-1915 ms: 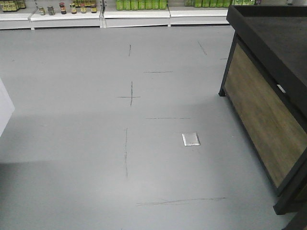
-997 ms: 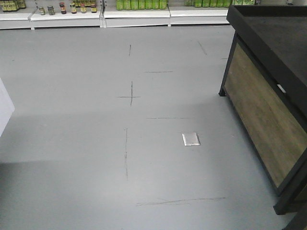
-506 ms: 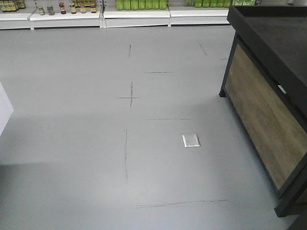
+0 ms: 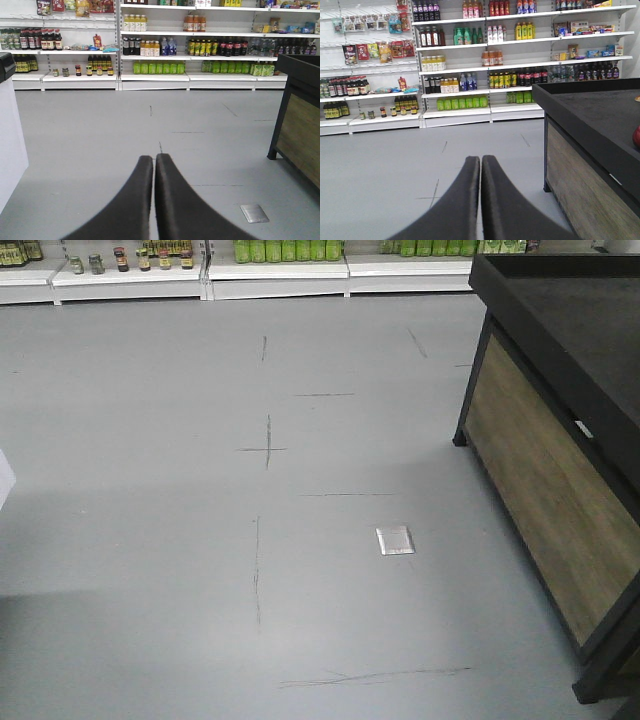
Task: Pick three apples into basket with both arms
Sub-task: 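Drive the base forward along the aisle toward the fruit table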
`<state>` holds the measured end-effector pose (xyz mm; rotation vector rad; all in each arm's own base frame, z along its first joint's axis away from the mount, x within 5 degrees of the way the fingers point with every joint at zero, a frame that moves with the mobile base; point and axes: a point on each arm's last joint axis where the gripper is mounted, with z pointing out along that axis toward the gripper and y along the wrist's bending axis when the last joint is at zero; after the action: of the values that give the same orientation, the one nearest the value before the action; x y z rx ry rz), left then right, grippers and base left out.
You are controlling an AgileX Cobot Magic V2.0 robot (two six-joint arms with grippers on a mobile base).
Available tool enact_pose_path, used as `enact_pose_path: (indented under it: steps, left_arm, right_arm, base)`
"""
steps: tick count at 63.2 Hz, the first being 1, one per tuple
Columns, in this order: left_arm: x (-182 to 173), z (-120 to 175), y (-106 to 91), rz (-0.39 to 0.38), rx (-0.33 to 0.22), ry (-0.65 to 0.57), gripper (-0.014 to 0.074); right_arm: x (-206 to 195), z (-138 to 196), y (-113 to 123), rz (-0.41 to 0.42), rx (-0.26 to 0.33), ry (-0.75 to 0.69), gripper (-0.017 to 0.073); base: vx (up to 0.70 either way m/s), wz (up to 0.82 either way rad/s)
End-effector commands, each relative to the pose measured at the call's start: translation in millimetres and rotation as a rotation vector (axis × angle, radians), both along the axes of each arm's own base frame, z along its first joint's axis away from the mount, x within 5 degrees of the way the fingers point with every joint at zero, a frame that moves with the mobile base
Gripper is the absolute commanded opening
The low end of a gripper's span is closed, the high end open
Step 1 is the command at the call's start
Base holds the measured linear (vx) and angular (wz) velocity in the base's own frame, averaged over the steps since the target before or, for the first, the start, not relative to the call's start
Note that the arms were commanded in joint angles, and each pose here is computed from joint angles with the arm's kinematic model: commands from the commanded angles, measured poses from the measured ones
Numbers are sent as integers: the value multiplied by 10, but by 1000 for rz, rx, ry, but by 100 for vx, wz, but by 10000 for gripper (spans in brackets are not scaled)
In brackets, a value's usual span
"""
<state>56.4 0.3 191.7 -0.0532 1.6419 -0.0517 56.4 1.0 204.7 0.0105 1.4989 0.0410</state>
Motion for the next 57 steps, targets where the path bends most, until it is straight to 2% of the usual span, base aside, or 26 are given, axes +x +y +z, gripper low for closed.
enact_pose_path:
  steps: [1, 57]
  left_arm:
    - [-7, 68, -9, -12, -7, -92, -6]
    - [-7, 68, -9, -12, -7, -92, -6]
  right_arm:
    - [-11, 26, -4, -7, -5, -74, -8]
    - [-11, 26, -4, -7, -5, -74, -8]
  base:
    - [7, -1]
    - [8, 6]
